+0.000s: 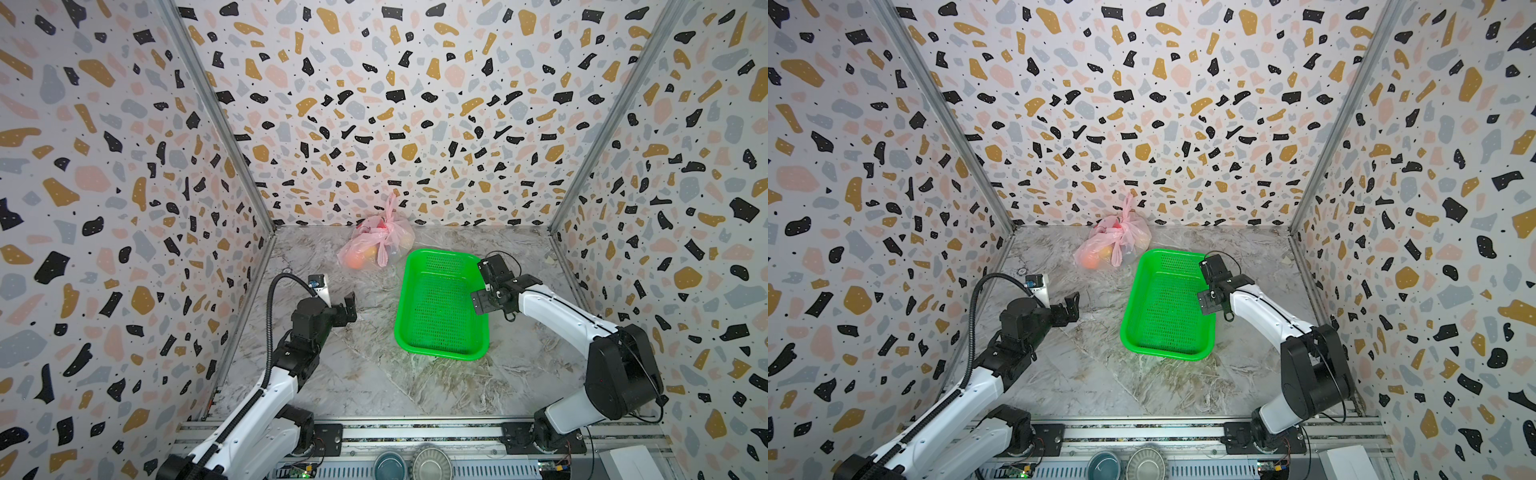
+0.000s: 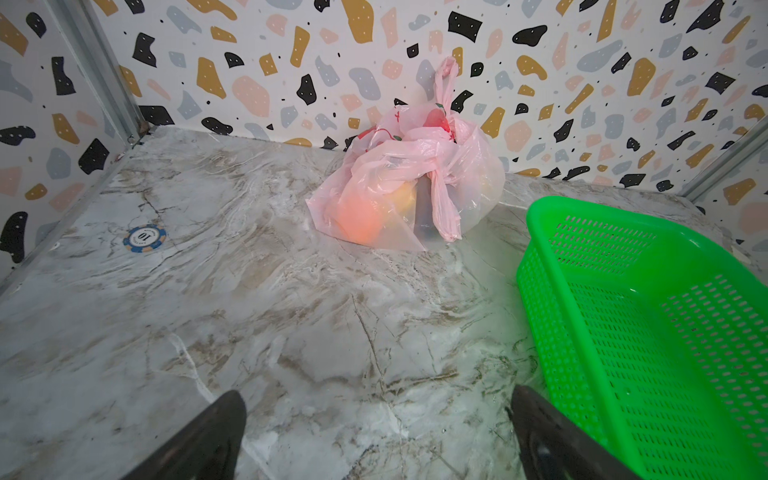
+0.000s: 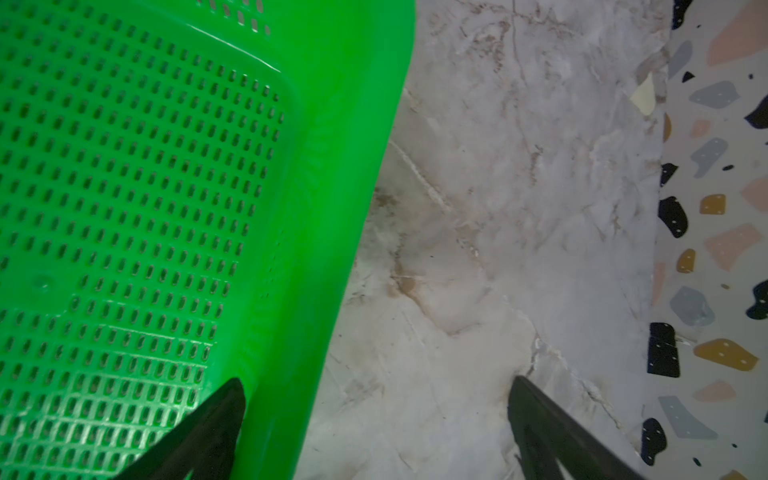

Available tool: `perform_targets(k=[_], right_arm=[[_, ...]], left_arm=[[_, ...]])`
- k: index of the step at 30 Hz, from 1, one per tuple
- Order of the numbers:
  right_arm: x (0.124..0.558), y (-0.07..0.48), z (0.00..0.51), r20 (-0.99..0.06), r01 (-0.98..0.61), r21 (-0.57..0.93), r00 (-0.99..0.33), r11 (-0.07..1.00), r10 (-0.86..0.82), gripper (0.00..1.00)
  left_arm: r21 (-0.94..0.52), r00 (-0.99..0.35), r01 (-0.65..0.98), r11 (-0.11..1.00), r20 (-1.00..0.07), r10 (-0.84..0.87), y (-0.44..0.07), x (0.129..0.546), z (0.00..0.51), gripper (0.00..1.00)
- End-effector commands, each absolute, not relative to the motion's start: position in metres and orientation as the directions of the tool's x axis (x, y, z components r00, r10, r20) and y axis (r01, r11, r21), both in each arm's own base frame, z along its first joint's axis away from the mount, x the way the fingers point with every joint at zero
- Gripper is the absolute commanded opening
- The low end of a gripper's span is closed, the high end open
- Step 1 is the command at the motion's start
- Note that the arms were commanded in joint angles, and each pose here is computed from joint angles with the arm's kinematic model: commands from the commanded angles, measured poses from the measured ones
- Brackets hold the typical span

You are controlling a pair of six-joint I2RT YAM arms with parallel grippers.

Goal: Untie the knot of the plastic bag and take out the fruit
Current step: 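Grasp the green basket rim with the right gripper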

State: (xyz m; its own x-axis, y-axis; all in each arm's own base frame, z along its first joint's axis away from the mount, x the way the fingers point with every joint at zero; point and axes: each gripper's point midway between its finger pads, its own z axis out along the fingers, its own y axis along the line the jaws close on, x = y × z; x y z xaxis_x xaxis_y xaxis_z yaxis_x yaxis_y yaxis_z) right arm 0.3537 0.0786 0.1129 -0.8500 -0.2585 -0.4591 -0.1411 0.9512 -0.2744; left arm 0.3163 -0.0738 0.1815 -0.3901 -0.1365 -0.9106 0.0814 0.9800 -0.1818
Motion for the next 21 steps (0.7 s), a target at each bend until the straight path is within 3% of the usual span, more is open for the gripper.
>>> perform_targets(k=[1, 6, 11, 16, 21], right_arm=[[0.357, 0.057, 0.131, -0.455, -0.114, -0.307, -0.854, 0.945, -0.251, 0.99], [0.359, 0.089, 0.167, -0.523, -0.161, -0.164, -0.822, 0.973, -0.224, 0.99], [0.341, 0.159, 0.2, -0.57, -0.277, -0.032, -0.784, 0.96, -0.245, 0.99], [0.319, 0.25, 0.194, -0.583, -0.42, 0.092, -0.758, 0.903, -0.293, 0.99], [0.318, 0.315, 0.171, -0.576, -0.483, 0.079, -0.736, 0.872, -0.355, 0.99]], left_arm=[[-0.206, -0.379, 0.108, 0.973, -0.913, -0.152, -0.081, 0.318, 0.19, 1.0], [-0.206, -0.396, 0.122, 0.971, -0.907, -0.142, -0.084, 0.317, 0.188, 1.0], [-0.208, -0.408, 0.136, 0.969, -0.903, -0.136, -0.086, 0.313, 0.184, 1.0], [-0.216, -0.415, 0.15, 0.965, -0.899, -0.136, -0.089, 0.311, 0.179, 1.0], [-0.232, -0.422, 0.194, 0.953, -0.897, -0.132, -0.098, 0.31, 0.176, 1.0]])
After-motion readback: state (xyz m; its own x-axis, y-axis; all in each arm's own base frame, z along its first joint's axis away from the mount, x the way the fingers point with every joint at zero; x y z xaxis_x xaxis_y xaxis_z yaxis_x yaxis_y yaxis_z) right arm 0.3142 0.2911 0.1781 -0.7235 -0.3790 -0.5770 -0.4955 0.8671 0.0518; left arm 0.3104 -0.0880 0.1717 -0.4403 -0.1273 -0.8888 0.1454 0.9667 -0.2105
